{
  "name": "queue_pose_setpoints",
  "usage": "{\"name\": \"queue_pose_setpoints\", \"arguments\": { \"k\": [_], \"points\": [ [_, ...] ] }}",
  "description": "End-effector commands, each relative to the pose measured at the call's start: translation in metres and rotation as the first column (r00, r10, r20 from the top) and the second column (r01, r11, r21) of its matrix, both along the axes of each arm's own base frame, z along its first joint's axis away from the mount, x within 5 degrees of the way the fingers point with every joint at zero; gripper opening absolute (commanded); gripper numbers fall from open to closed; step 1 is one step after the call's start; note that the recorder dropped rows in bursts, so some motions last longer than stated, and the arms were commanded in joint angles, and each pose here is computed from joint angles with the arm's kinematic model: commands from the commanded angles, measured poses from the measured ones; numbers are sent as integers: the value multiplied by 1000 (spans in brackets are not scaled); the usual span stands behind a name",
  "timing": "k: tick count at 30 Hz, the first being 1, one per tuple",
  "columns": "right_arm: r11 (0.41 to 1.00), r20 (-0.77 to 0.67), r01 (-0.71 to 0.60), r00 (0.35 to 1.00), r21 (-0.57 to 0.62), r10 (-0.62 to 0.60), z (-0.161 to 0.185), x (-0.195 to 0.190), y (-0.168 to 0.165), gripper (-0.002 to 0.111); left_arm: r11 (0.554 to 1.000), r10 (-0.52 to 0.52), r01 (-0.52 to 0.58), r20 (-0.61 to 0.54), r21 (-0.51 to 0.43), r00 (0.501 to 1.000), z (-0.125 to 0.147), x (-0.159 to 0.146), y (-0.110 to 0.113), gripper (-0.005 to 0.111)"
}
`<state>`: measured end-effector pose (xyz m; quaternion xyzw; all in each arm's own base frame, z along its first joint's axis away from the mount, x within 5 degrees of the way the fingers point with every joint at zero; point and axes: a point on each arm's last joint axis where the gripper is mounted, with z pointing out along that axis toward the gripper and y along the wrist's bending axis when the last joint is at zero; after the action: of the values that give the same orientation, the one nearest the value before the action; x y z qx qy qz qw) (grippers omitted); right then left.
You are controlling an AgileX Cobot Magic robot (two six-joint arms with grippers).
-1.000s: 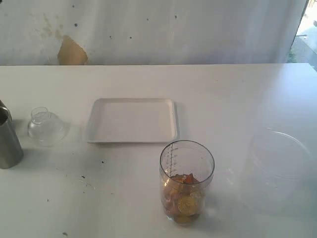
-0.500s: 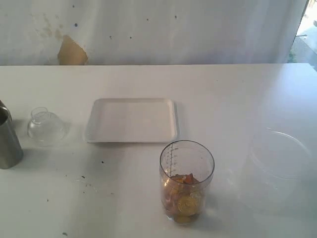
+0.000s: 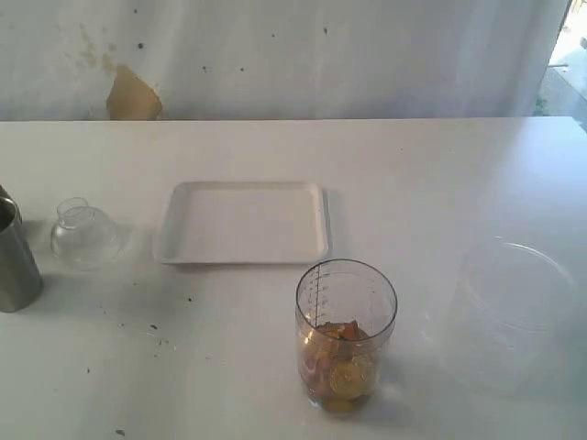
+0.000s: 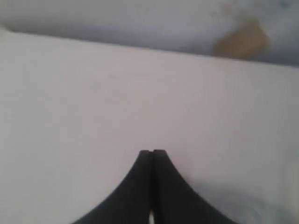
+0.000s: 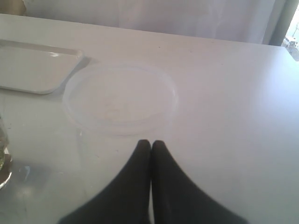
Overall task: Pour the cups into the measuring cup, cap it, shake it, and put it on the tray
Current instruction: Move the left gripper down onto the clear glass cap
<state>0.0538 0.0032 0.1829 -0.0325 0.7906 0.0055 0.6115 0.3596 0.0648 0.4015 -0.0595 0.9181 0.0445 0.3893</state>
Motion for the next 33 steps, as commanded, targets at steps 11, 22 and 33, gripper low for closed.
{"name": "queue_pose_setpoints", "arguments": {
  "k": [11, 22, 33],
  "points": [
    [1000, 6, -3, 1000, -4, 3, 0, 0, 0, 0, 867, -465, 497, -408, -29, 786, -82, 50, -170, 20],
    [1000, 6, -3, 1000, -4, 3, 0, 0, 0, 0, 945, -291, 326, -511, -21, 809, -135, 71, -173, 49],
    [1000, 6, -3, 1000, -4, 3, 0, 0, 0, 0, 952, -233, 306, -591, 26, 773, -160, 63, -164, 49]
  ]
}}
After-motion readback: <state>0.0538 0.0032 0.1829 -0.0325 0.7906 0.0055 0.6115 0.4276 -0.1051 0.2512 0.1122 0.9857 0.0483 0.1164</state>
